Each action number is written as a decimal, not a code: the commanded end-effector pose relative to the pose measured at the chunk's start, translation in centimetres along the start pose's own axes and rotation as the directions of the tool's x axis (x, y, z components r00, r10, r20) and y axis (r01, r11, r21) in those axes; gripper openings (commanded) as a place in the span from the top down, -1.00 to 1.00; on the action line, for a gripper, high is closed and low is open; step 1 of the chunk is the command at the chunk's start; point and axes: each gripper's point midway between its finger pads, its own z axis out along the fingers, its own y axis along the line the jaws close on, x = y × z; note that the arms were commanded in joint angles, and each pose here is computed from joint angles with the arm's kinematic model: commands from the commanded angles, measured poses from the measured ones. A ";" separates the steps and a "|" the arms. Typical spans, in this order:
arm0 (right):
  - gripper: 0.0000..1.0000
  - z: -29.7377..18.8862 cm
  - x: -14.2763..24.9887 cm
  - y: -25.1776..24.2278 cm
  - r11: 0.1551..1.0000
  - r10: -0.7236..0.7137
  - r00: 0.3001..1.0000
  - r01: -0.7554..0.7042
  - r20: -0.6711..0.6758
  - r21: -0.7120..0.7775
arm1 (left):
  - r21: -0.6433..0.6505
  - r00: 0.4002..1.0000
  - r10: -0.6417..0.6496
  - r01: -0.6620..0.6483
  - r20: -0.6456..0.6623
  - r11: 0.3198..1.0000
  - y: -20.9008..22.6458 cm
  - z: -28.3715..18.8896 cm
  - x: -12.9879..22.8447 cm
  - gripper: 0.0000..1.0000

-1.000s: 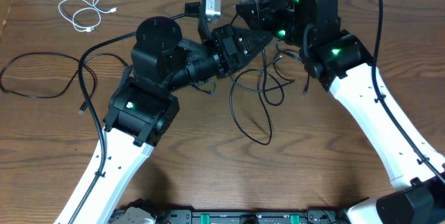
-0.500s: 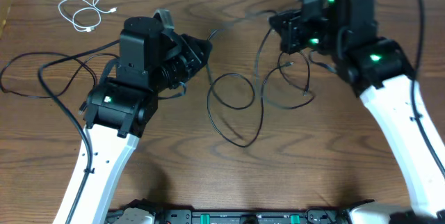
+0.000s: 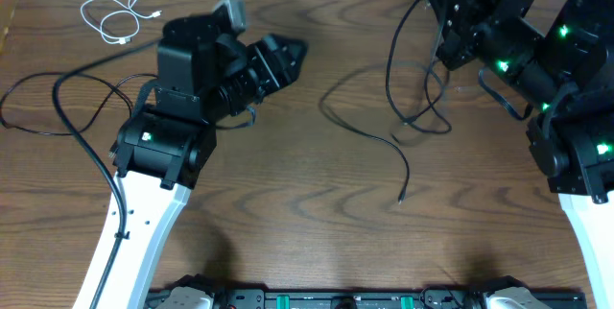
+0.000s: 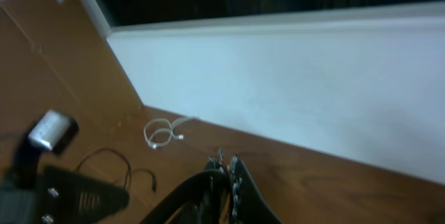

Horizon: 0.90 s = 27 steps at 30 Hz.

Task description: Untangle cables

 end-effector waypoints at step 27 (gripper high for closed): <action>0.98 8.6 10.7 -5.7 0.911 0.405 0.879 -0.362 -0.253 0.199 | 0.288 0.794 0.608 -0.581 -0.010 0.762 -7.9 -0.6 5.4 -0.83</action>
